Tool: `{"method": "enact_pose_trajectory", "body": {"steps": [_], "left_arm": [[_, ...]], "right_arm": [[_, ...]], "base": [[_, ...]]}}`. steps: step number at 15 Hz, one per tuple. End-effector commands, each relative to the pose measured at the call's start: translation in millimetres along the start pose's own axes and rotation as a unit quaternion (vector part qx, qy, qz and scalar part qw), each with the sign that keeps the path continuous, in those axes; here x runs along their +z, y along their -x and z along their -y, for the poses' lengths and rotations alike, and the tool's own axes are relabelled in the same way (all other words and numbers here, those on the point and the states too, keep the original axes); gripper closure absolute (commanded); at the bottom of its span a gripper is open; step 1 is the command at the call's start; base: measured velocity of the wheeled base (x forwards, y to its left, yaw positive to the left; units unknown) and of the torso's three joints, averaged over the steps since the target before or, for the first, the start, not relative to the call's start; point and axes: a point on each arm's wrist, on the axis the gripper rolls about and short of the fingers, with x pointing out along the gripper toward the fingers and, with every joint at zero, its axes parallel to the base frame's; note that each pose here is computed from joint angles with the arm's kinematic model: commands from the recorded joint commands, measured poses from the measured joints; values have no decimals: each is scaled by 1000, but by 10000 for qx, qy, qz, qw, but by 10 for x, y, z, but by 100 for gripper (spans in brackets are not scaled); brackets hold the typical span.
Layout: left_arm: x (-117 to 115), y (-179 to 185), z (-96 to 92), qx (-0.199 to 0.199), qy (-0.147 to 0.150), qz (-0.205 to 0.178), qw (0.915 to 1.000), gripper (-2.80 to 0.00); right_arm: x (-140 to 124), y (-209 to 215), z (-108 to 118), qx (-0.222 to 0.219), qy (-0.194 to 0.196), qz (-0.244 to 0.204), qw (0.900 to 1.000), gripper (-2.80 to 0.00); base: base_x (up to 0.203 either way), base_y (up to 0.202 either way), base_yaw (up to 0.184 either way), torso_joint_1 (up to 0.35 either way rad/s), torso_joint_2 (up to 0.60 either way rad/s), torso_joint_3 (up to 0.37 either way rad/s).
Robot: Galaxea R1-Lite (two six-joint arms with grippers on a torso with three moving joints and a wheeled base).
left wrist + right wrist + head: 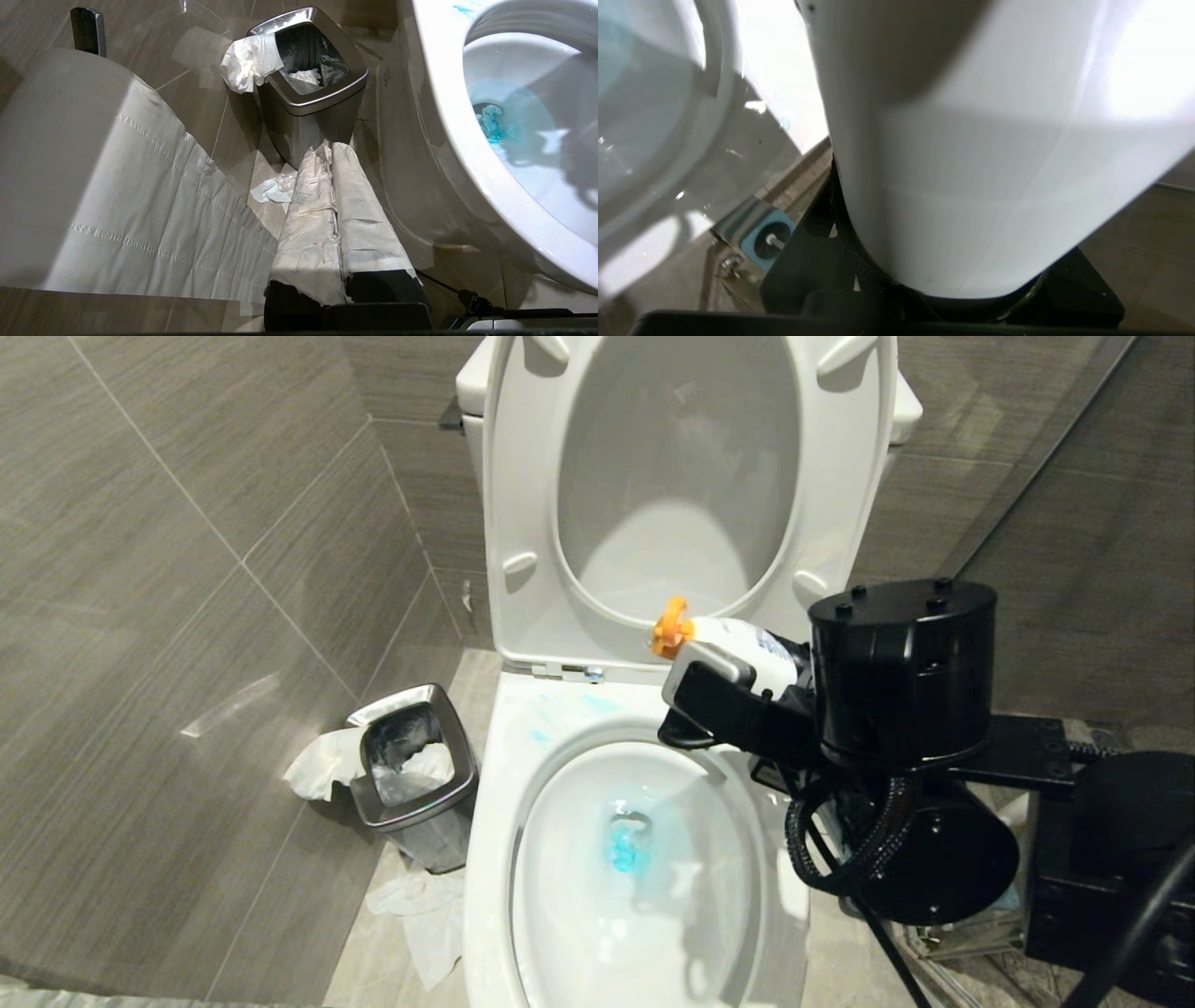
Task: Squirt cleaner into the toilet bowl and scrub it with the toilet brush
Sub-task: Pour in the cleaning agent, then place the cleaning agent on the floor
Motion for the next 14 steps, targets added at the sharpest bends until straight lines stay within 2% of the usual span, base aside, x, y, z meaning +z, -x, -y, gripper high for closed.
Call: {"method": "enact_pose_trajectory", "body": {"steps": [1,3,6,8,11,14], "left_arm": [[-8,-2,0,-5,1,-14,10000,0],[-8,-3,0,-7,1,-23,10000,0],[-4,-1,0,-1,9,-8,10000,0],[-8,-3,0,-2,9,-23,10000,0],[-8,-3,0,-4,1,-18,10000,0],[-5,-2,0,-1,9,-11,10000,0]], "right_arm": [[-62,-6,204,9,-249,197,9995,0],[-132,5,292,353,-517,562,9965,0],[-253,142,432,968,-1209,656,9858,0],[-264,217,576,1066,-1665,887,9762,0],[-279,276,720,1166,-2687,1014,9507,0],[-452,263,932,1155,-3514,944,9243,0]], "base": [[0,0,0,0,0,0],[0,0,0,0,0,0],[0,0,0,0,0,0],[0,0,0,0,0,0],[0,0,0,0,0,0],[0,0,0,0,0,0]]}}
